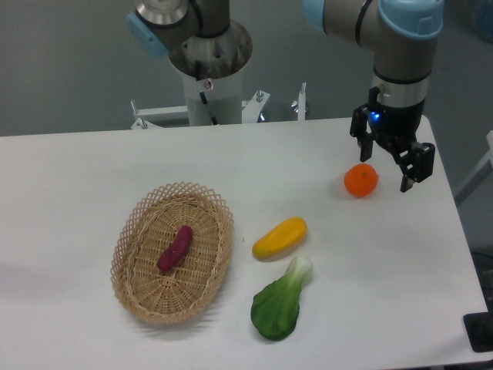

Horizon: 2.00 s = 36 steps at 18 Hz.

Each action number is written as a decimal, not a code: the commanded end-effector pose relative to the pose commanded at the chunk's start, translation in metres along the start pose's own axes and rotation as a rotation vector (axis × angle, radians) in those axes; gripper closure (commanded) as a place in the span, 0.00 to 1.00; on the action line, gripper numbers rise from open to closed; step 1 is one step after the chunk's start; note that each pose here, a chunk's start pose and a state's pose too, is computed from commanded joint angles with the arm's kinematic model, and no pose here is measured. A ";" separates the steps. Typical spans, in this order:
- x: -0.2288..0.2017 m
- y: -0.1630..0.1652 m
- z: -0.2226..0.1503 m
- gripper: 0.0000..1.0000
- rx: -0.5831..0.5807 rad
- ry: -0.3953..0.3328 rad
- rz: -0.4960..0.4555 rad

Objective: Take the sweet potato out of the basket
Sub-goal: 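Move the open gripper from beside the orange over the wicker basket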

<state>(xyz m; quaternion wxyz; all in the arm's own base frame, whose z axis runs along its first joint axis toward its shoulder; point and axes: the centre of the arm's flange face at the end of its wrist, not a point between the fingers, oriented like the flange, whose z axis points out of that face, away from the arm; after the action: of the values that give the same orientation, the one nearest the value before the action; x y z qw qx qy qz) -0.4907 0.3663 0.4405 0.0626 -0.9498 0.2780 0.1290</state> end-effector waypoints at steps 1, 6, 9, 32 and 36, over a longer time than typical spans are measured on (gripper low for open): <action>0.002 0.000 0.004 0.00 0.002 0.006 -0.001; 0.023 -0.010 0.002 0.00 0.007 0.013 -0.011; 0.042 -0.037 0.020 0.00 0.024 0.027 -0.116; 0.176 -0.295 0.146 0.00 0.046 0.211 -0.458; 0.189 -0.313 0.172 0.00 0.036 0.220 -0.429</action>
<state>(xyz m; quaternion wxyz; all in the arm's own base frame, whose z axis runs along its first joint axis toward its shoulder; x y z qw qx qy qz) -0.2024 0.5646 0.2377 0.0747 -0.9942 0.0775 0.0036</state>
